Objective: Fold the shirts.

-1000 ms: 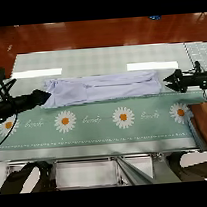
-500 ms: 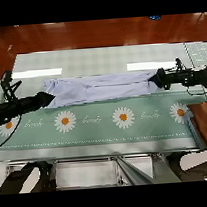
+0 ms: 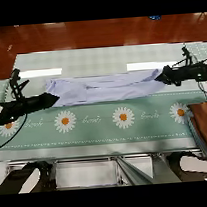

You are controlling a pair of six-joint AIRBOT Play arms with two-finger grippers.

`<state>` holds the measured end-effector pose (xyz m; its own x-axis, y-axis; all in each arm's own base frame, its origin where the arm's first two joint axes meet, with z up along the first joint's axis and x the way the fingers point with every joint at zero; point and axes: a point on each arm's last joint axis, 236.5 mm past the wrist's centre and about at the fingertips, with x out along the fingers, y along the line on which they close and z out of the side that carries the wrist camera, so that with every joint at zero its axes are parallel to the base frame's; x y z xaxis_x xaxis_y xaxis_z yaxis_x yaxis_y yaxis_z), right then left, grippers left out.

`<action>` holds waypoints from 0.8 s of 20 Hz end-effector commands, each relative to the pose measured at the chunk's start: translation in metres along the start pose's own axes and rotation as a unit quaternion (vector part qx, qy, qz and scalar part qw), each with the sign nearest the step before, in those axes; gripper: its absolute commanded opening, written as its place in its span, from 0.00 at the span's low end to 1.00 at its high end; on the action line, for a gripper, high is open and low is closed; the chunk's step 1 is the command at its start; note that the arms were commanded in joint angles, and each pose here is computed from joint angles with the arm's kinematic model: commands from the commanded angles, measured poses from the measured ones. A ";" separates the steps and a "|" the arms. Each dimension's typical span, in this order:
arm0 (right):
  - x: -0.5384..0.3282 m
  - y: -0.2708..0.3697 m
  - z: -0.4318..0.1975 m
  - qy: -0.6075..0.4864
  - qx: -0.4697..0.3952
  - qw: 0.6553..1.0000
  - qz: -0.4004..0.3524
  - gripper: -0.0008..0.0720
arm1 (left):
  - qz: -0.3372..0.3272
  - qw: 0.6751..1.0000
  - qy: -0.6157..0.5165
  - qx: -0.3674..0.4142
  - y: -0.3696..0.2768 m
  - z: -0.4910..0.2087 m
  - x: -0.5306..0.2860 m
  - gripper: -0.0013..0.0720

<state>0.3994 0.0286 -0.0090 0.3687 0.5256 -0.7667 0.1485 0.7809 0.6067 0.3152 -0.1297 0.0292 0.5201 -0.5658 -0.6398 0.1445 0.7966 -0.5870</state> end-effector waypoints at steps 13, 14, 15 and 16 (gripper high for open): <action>-0.159 0.110 -0.116 -0.142 -0.095 0.985 0.007 0.05 | -0.118 0.926 0.337 0.125 -0.221 -0.131 0.242 0.04; -0.161 0.113 -0.118 -0.146 -0.096 0.985 0.010 0.05 | -0.122 0.917 0.357 0.129 -0.235 -0.151 0.245 0.04; -0.161 0.115 -0.119 -0.146 -0.097 0.984 0.013 0.05 | -0.132 0.910 0.367 0.143 -0.248 -0.167 0.247 0.04; -0.161 0.118 -0.120 -0.142 -0.097 0.985 0.020 0.05 | -0.143 0.904 0.371 0.158 -0.264 -0.181 0.246 0.04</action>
<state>0.2571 0.0684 0.1527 0.6134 0.4426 -0.6541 -0.0279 0.8398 0.5421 0.3001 -0.4719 -0.0486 -0.1526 -0.6876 -0.7099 0.4592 0.5867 -0.6670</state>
